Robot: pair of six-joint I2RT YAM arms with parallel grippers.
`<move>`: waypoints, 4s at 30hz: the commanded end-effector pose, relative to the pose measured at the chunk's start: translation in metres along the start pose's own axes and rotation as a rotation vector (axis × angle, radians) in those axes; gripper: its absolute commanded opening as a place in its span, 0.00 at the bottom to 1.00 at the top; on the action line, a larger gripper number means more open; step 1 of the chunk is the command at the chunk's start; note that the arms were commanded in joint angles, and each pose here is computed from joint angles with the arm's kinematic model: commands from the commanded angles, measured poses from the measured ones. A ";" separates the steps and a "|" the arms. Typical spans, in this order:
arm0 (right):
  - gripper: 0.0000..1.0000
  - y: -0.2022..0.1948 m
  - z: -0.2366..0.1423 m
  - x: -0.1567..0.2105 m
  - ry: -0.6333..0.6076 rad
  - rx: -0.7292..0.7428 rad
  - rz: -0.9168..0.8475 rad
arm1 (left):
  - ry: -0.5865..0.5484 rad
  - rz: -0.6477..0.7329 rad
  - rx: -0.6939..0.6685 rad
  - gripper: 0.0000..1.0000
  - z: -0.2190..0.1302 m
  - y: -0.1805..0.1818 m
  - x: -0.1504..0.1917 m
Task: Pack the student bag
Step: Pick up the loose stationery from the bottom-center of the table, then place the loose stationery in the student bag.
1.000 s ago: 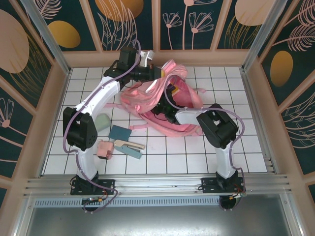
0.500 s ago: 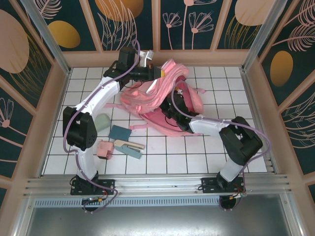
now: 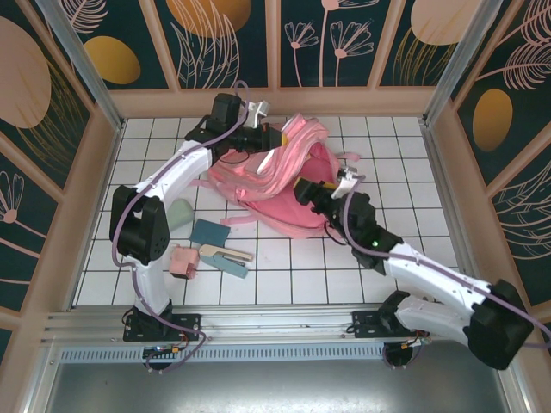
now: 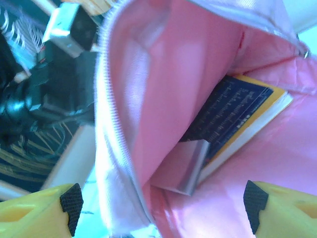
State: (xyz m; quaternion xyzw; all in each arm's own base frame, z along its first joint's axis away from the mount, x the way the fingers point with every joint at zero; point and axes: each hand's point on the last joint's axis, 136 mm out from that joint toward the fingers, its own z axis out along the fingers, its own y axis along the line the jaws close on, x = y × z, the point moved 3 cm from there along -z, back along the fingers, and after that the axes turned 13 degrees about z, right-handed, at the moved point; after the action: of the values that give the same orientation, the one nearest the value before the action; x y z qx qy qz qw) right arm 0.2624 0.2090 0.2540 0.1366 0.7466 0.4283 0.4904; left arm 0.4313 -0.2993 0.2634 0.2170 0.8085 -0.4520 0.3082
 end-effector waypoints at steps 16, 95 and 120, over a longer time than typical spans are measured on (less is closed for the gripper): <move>0.88 0.033 0.033 0.174 0.868 0.043 -0.745 | -0.054 -0.041 -0.037 0.00 0.007 0.028 -0.001; 0.00 0.024 -0.010 0.128 0.855 0.018 -0.384 | -0.121 -0.101 0.096 0.00 -0.026 0.025 -0.010; 0.00 -0.046 0.096 -0.003 0.359 0.373 0.339 | -0.151 0.044 0.211 0.00 -0.066 -0.054 -0.068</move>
State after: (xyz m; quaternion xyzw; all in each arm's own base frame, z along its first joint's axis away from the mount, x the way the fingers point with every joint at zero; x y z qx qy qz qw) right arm 0.3233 0.2144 0.1813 0.2071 0.8928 0.3298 0.2265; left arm 0.4425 -0.2658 0.2941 0.1582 0.7937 -0.5077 0.2955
